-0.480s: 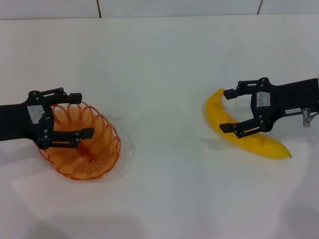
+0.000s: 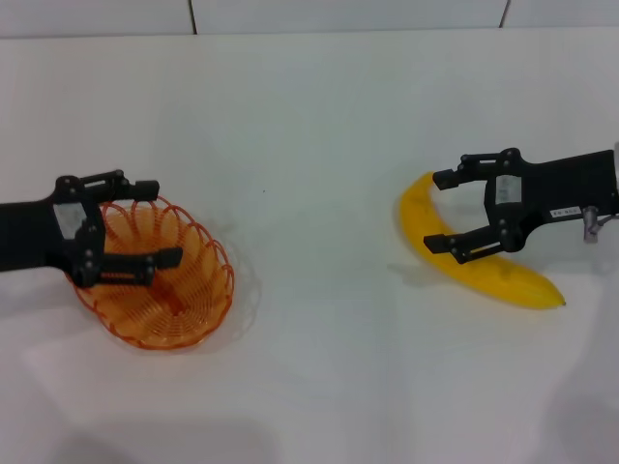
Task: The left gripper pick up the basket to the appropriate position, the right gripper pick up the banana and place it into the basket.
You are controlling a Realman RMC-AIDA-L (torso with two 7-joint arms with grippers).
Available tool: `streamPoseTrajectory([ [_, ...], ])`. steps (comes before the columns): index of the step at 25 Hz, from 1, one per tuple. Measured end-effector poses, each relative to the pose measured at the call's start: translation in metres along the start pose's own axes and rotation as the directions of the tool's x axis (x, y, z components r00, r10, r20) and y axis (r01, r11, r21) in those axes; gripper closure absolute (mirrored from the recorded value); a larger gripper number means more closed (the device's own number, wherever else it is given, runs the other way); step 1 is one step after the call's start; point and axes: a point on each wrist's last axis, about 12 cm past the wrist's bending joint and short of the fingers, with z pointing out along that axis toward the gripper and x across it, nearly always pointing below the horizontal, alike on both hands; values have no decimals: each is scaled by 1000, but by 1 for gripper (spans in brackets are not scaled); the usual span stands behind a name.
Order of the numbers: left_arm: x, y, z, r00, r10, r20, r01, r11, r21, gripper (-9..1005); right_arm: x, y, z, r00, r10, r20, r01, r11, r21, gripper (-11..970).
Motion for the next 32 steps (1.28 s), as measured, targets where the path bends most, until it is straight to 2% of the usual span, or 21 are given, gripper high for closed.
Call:
streamPoseTrajectory([
  [4, -6, 7, -3, 998, -54, 31, 56, 996, -69, 116, 0, -1, 1, 1000, 8, 3, -8, 1000, 12, 54],
  [7, -13, 17, -10, 991, -122, 47, 128, 981, -147, 120, 1, -1, 0, 1000, 18, 5, -18, 1000, 14, 54],
  [9, -20, 25, -15, 982, -181, 51, 188, 961, -204, 123, 1, -1, 0, 1000, 25, 5, -25, 1000, 15, 54],
  [13, -28, 36, -25, 956, -287, 55, 292, 922, -255, 129, -1, -2, 1, 1000, 27, 7, -27, 1000, 15, 54],
  [18, -33, 51, -36, 892, -450, -38, 420, 858, -297, 137, -5, -3, 4, 999, 23, 26, -24, 1000, 12, 55],
  [20, -33, 57, -39, 870, -485, -90, 433, 839, -331, 140, -8, -4, 5, 999, 19, 36, -20, 1000, 12, 55],
  [23, -31, 63, -37, 849, -503, -162, 419, 828, -373, 145, -10, -5, 6, 999, 16, 43, -16, 1000, 9, 55],
  [32, -30, 70, -20, 820, -495, -287, 357, 835, -418, 158, -9, -5, 9, 999, 19, 44, -20, 1000, 9, 55],
])
